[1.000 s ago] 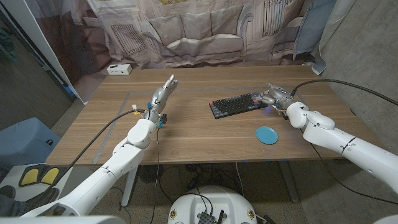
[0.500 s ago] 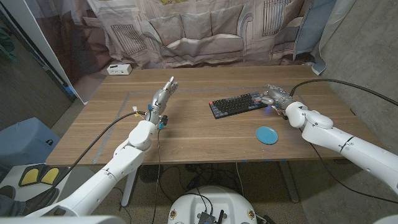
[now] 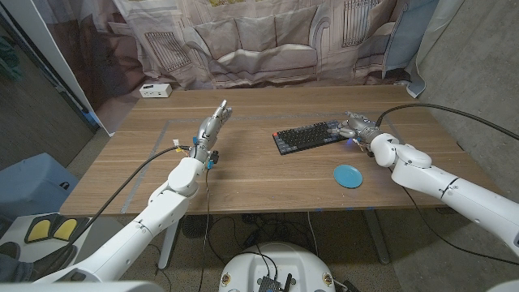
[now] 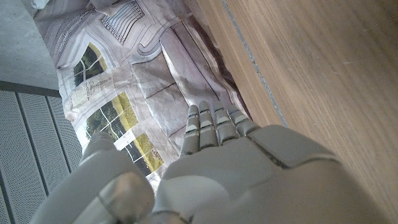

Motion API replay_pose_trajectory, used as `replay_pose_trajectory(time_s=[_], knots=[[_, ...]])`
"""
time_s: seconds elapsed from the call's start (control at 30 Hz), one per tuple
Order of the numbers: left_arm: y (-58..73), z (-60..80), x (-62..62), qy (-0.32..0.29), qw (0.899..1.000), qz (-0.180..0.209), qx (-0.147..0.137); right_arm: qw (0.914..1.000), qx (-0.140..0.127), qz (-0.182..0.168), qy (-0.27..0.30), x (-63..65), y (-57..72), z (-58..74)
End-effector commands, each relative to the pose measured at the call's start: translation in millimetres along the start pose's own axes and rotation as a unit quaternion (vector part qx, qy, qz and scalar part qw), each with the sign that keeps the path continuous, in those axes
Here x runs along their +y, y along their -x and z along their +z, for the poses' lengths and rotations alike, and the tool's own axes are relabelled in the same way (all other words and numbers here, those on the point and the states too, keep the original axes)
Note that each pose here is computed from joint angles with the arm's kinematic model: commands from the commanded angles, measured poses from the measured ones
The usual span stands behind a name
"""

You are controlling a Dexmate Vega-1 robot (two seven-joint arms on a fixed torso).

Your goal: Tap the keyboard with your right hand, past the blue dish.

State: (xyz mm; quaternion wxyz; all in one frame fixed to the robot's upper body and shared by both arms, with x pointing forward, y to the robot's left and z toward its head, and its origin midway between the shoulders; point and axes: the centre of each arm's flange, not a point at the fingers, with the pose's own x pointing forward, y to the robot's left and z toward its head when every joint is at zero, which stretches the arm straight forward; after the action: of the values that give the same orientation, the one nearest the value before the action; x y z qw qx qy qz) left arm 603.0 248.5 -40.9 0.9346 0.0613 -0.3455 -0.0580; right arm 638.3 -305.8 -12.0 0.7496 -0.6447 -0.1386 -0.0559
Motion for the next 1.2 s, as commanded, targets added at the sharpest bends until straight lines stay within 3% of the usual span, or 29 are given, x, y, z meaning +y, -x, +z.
replay_pose_trajectory(time_s=[0.03,1.2], knots=[[2.5,-0.1,1.3,0.001,1.000,0.004,0.001,1.0000,0.001,0.008,0.005,3.3,-4.4,2.5],[9.4,-4.4,4.5,0.004,1.000,0.004,0.004,0.9995,0.011,0.018,0.023,6.6,-1.6,6.7]])
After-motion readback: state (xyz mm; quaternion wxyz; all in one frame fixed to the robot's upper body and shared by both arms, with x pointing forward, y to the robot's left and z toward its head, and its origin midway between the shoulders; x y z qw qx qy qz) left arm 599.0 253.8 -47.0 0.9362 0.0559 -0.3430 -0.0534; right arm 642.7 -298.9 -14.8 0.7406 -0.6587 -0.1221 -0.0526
